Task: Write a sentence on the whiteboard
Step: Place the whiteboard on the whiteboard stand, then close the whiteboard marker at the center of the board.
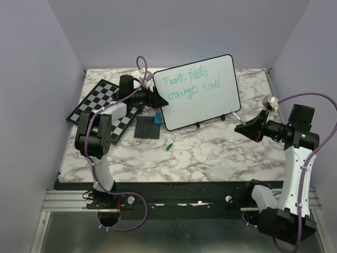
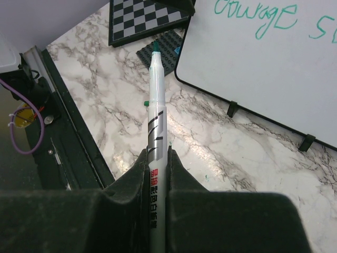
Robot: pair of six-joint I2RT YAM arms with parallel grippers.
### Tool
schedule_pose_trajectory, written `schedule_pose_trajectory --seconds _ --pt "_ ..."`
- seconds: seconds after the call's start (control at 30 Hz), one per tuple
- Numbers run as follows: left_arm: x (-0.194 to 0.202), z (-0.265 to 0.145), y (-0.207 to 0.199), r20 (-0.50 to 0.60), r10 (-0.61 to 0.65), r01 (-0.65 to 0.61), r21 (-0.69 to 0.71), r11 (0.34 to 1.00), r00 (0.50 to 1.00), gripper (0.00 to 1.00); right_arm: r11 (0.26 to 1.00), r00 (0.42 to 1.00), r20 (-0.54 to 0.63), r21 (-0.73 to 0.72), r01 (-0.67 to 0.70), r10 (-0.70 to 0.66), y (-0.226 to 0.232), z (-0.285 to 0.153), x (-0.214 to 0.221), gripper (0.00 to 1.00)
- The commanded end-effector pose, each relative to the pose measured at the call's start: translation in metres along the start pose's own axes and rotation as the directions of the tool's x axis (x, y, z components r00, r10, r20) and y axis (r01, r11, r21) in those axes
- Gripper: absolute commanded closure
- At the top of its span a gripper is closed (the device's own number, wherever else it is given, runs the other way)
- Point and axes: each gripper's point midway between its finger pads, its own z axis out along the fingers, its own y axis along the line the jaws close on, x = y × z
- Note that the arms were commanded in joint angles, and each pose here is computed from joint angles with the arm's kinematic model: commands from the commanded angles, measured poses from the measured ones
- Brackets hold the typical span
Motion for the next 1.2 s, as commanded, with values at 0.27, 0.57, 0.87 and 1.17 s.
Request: schedule_pose_trajectory --seconds 0.27,0.57,0.87,1.17 --pt "-0.020 -0.051 -0.006 0.054 0.101 -0.090 -0.181 0.979 0.993 0.01 1.000 1.000 0.003 -0.002 0.021 -0.021 -0.004 0.001 0.006 1.00" --pt "-0.035 -0.128 -0.019 0.099 0.175 -0.101 -0.511 0.854 0.980 0.01 0.999 0.999 -0.001 0.000 0.034 -0.034 -0.011 0.004 0.016 0.99" --pt "-0.038 -0.197 -0.071 0.323 0.124 0.099 -0.595 0.798 0.938 0.01 0.999 0.999 -0.002 0.001 0.043 -0.043 -0.016 0.006 0.025 1.00" --pt "0.028 -0.192 -0.098 0.253 -0.120 0.236 -0.503 0.832 0.960 0.01 0.999 1.000 -0.008 0.010 0.031 -0.031 -0.019 0.008 0.033 0.99"
